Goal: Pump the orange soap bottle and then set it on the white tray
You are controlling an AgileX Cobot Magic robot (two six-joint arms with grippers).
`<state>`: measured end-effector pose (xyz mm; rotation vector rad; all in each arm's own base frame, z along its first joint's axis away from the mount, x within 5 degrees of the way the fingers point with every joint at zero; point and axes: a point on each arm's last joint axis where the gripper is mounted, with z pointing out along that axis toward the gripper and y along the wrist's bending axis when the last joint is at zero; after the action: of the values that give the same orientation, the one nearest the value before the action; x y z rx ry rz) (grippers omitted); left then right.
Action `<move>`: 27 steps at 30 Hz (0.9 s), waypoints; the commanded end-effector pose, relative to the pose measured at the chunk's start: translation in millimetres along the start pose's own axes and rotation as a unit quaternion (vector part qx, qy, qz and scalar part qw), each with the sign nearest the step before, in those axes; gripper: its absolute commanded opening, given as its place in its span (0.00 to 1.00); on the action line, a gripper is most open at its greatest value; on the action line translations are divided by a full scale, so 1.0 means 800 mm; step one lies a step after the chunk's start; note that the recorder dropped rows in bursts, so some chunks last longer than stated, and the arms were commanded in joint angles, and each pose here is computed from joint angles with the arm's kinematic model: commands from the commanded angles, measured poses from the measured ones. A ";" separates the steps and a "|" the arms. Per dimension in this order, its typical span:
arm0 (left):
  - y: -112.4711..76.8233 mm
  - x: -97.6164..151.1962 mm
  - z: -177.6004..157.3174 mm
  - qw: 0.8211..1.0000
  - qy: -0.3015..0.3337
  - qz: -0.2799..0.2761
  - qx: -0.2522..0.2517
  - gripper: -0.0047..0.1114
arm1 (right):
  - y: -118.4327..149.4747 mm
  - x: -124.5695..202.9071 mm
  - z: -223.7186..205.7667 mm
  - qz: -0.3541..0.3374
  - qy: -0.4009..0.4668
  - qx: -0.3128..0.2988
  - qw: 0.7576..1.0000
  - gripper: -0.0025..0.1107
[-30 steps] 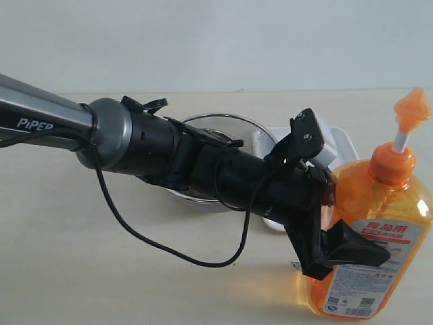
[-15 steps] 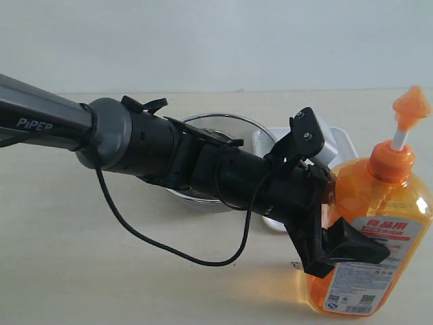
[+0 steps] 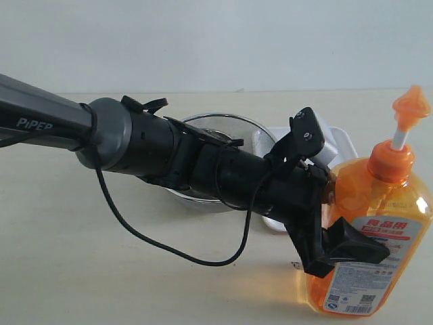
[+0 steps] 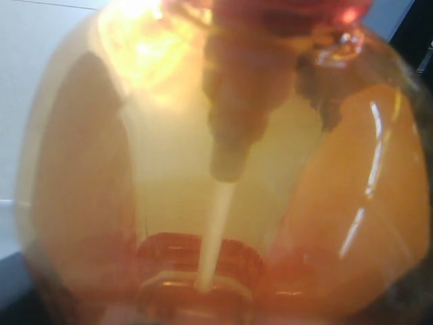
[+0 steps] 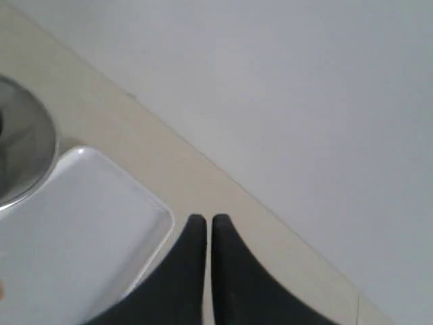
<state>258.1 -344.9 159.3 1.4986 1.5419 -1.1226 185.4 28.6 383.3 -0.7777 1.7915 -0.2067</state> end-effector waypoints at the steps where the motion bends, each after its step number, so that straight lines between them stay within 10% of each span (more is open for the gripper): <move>1: 0.003 -0.002 0.000 1.000 0.002 -0.008 -0.012 0.08 | 0.024 -0.008 -0.004 -0.122 -0.042 -0.107 0.986 0.02; 27: 0.003 -0.002 0.000 1.000 0.002 -0.022 -0.012 0.08 | 0.043 0.010 0.031 -0.114 0.004 -0.227 0.967 0.02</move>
<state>259.5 -345.2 159.8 1.4743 1.5738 -1.1279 196.7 54.3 352.6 -1.2583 1.7643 0.0160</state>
